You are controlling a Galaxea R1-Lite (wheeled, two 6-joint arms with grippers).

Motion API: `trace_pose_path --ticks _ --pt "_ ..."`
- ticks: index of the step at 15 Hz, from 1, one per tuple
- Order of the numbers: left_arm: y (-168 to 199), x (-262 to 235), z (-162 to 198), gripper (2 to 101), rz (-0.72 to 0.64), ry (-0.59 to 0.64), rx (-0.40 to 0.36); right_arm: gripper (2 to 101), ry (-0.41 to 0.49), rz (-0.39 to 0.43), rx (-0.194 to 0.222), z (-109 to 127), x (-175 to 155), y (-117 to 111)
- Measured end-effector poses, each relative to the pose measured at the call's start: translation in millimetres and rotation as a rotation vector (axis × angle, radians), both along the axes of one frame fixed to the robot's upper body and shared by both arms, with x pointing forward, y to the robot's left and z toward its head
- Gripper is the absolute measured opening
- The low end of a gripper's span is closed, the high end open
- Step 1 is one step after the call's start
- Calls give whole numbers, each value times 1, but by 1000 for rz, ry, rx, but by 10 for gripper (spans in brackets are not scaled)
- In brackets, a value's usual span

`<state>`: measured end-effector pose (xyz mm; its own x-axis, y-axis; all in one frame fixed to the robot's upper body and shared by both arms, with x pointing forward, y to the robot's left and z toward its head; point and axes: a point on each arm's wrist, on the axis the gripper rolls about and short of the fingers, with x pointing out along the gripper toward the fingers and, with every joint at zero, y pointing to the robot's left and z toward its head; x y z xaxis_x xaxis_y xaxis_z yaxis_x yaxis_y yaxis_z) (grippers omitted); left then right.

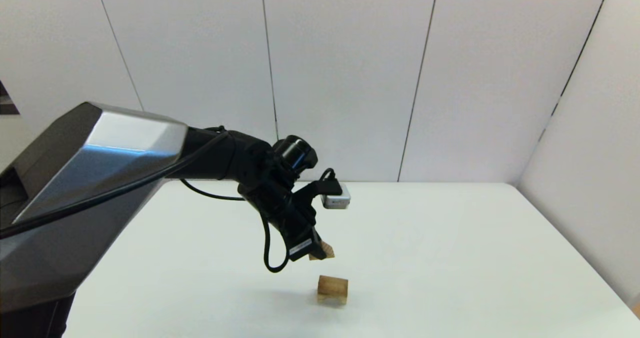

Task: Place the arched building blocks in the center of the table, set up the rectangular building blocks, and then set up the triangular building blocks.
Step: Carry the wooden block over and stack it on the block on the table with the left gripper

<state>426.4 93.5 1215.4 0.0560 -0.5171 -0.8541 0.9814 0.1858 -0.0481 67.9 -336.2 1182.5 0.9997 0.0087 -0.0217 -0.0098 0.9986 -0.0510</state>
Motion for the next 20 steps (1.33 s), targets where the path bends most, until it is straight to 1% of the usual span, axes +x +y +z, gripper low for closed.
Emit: trace_pose_path --ticks 3,5,8,13,16,20 --pt "-10 1 -14 222 -20 9 1 980 0 0 0 0 0 0" --pt "-17 1 -20 222 -35 -6 -23 980 0 0 0 0 0 0" --pt "-23 1 -32 222 -49 -2 -34 980 0 0 0 0 0 0" --pt "-25 1 -52 222 -57 -40 -72 980 0 0 0 0 0 0" --pt "-21 -4 -59 222 -60 -23 -55 980 0 0 0 0 0 0" --pt "-15 -12 -59 222 -60 -11 -44 980 0 0 0 0 0 0"
